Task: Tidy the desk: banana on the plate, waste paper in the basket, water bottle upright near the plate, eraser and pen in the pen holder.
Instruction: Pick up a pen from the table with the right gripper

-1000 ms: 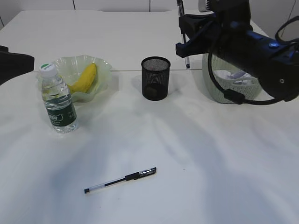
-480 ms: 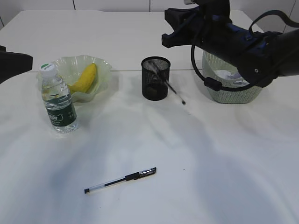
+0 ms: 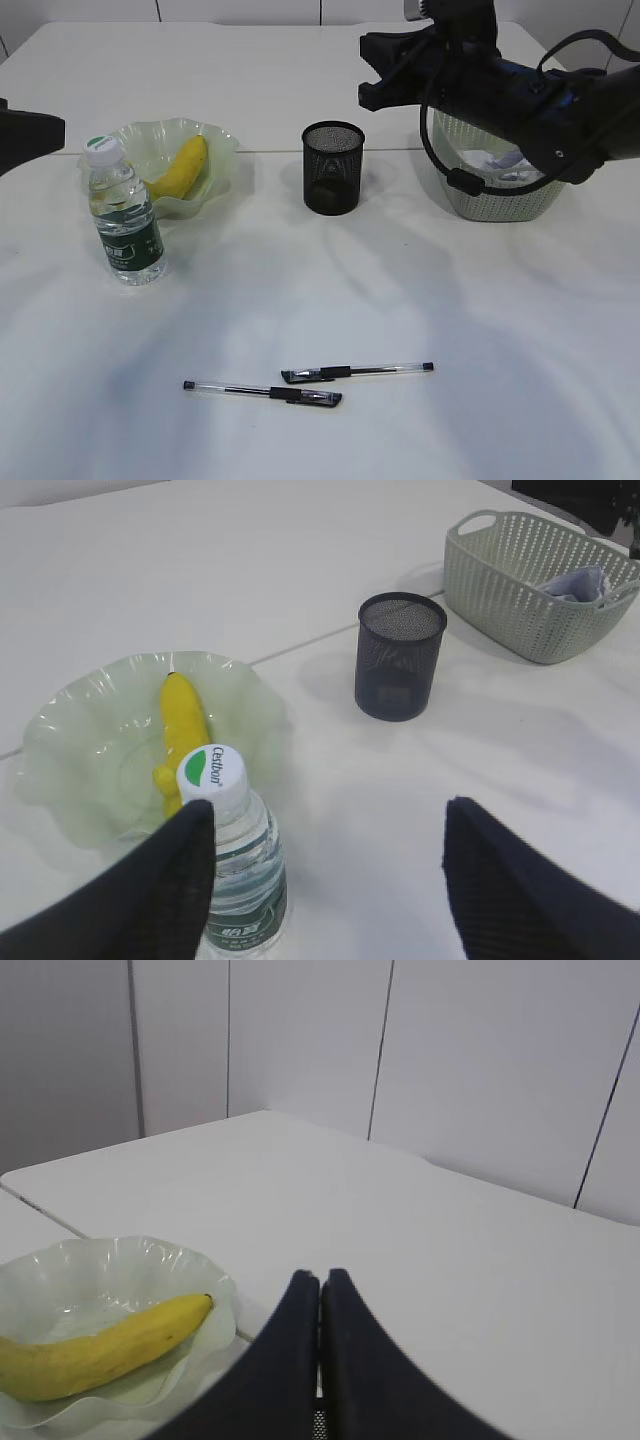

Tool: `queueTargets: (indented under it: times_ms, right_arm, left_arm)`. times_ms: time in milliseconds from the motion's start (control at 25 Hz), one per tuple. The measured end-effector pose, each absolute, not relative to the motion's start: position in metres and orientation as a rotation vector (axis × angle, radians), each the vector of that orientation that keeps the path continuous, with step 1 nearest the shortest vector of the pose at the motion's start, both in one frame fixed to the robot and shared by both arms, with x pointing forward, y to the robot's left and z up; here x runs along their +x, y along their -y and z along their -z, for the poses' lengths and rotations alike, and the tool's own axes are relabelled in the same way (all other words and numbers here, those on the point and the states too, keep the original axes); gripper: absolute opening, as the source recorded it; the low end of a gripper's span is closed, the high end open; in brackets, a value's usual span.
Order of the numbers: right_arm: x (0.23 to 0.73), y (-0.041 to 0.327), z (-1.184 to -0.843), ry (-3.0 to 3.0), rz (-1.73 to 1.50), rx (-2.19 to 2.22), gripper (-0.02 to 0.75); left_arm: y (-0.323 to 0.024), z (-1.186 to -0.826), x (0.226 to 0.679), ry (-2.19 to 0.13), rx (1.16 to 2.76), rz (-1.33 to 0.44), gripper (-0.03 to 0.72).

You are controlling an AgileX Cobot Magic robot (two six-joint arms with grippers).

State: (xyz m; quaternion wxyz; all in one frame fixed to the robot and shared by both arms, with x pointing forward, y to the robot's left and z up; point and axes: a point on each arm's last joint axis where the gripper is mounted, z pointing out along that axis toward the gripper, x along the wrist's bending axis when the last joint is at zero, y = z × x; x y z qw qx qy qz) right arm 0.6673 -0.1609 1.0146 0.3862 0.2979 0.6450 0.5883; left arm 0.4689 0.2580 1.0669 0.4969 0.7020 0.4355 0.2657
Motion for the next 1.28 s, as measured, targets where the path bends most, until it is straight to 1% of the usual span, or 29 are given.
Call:
queueTargets:
  times_ms: [280,400,600,840,960,1120,1280]
  right_arm:
    - [0.662,0.157,-1.013,-1.753,-1.507,0.688,-0.015]
    - [0.653,0.155,-1.025,-1.819,-1.507,0.647,-0.015]
    - [0.634,0.155,-1.055,-1.911,-1.505,0.615,-0.015]
    - [0.611,0.157,-1.078,-2.044,-1.474,0.574,-0.009]
    - [0.601,0.159,-1.085,-2.115,-1.434,0.568,0.024]
    - [0.587,0.162,-1.096,-2.184,-1.408,0.592,0.116]
    - [0.571,0.162,-1.110,-2.208,-1.491,0.580,0.203]
  left_arm:
    - [-0.258,-1.067,0.469,-1.055,1.701,-0.645,0.506]
    - [-0.258,-1.067,0.469,-1.054,1.704,-0.646,0.506]
    - [-0.258,-1.067,0.469,-1.052,1.708,-0.648,0.506]
    - [-0.256,-1.066,0.467,-1.027,1.721,-0.625,0.506]
    - [-0.255,-1.066,0.467,-1.014,1.729,-0.616,0.506]
    - [-0.254,-1.066,0.466,-1.012,1.729,-0.602,0.506]
    - [-0.253,-1.066,0.465,-1.000,1.733,-0.581,0.506]
